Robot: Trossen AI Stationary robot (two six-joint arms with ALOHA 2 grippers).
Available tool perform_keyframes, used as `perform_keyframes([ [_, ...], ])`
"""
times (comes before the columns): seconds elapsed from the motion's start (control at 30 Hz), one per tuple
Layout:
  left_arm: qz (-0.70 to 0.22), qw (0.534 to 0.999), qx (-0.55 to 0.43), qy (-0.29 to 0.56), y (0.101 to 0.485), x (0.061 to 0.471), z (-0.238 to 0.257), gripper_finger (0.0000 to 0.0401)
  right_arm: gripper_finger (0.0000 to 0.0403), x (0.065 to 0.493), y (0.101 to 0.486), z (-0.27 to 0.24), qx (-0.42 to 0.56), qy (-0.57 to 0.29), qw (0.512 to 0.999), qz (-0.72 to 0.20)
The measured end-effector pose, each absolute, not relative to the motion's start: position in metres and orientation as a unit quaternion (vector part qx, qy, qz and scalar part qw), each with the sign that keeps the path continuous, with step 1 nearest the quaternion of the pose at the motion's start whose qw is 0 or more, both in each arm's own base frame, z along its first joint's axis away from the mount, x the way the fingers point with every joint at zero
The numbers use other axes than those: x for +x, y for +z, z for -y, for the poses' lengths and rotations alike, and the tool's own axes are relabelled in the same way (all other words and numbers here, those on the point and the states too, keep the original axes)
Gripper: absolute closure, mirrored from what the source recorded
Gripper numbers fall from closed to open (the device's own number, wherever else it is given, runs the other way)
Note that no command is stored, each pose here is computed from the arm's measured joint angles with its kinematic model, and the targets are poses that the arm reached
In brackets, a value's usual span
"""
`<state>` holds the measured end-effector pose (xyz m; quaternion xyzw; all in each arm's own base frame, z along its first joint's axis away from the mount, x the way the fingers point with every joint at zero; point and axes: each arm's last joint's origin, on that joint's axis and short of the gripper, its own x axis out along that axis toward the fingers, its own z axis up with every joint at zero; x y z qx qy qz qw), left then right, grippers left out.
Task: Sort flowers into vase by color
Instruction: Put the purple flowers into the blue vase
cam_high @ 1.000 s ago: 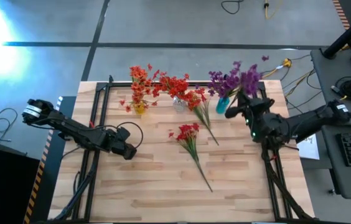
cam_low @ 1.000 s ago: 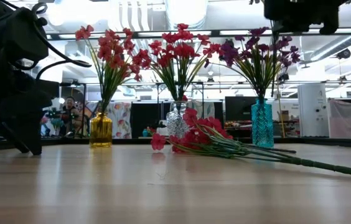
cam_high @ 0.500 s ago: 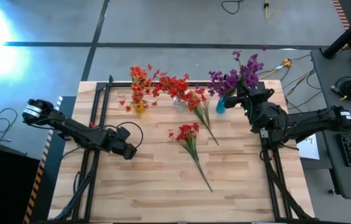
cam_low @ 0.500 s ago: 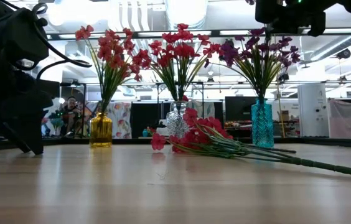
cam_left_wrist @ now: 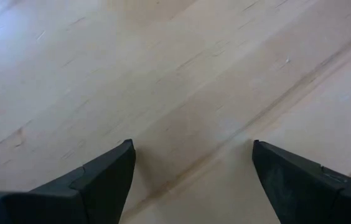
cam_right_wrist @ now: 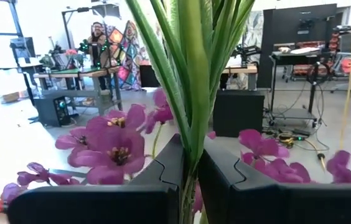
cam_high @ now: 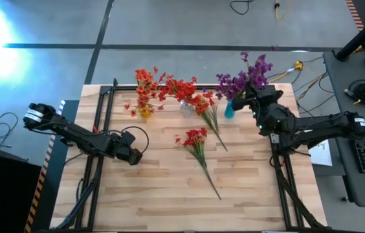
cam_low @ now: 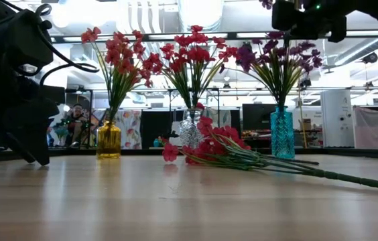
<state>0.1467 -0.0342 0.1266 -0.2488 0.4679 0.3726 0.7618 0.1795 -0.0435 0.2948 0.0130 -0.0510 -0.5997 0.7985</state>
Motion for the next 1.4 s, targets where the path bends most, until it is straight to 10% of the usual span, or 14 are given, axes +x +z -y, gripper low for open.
perform_keyframes([
  [1.4,-0.48,0.757,-0.248,0.367,0.126,0.15,0.036,0.0092,0.0375,0.18,0.298,0.045,0.003,-0.595,0.802,0.052],
])
